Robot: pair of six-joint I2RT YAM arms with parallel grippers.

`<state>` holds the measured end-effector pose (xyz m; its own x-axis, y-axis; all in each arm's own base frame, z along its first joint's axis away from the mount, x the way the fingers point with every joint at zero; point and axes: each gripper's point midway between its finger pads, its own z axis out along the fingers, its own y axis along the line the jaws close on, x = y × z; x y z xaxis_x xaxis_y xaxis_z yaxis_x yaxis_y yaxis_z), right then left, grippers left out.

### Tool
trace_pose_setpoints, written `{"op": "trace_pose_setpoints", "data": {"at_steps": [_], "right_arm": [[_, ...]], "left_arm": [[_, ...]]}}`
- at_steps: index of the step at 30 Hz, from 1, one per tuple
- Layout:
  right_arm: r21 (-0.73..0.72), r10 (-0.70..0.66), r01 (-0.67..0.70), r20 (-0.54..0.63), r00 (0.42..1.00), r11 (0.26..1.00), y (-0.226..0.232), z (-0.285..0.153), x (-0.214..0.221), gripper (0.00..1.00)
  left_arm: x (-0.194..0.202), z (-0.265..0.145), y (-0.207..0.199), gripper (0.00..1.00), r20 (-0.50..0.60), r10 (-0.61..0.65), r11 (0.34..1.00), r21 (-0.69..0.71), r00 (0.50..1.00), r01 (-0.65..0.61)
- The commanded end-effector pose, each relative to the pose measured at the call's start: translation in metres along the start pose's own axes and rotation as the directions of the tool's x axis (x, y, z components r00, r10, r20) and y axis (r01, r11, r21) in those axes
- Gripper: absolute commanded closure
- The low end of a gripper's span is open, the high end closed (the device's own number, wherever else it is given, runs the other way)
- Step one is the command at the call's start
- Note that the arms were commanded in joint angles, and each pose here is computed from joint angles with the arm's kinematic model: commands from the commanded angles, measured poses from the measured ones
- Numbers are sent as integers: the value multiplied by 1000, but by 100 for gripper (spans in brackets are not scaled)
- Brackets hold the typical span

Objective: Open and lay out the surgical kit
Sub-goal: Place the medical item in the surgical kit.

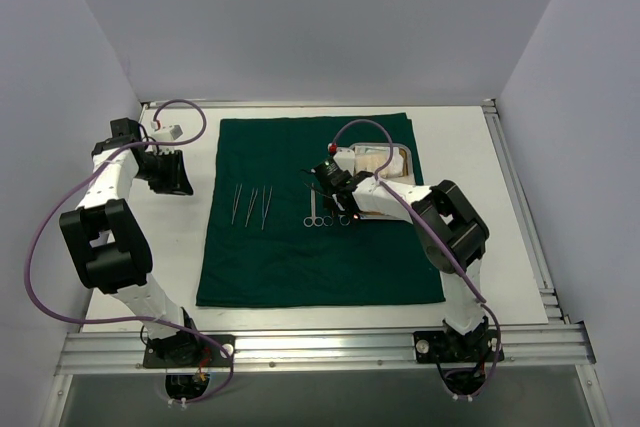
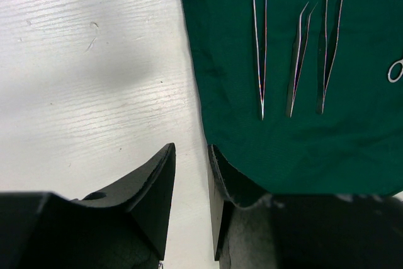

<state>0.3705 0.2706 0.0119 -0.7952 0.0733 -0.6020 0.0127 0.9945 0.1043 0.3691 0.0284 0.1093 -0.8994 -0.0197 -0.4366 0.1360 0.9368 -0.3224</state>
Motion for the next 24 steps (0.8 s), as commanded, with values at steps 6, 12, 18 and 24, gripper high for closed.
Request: {"op": "trace_pose_setpoints", "data": {"at_steps": [6,12,18,24], "right_arm": [[10,14,-14,29,999,1000,-1,-19,-13,87],[-15,29,-28,79,996,999,5,-37,-35,80],[-68,48,-38,156,987,997,13,-72,-70,77],[-25,131,-129,185,974,991,-36,-75,-86,79]], "left_arm": [[-13,-13,-6,64,53,31,999,13,998,-31],[-12,-14,-5,64,50,35,999,7,998,-35],[-14,-17,-7,64,58,35,999,10,998,-36],[-14,-19,-8,64,61,40,999,7,997,-41]]}}
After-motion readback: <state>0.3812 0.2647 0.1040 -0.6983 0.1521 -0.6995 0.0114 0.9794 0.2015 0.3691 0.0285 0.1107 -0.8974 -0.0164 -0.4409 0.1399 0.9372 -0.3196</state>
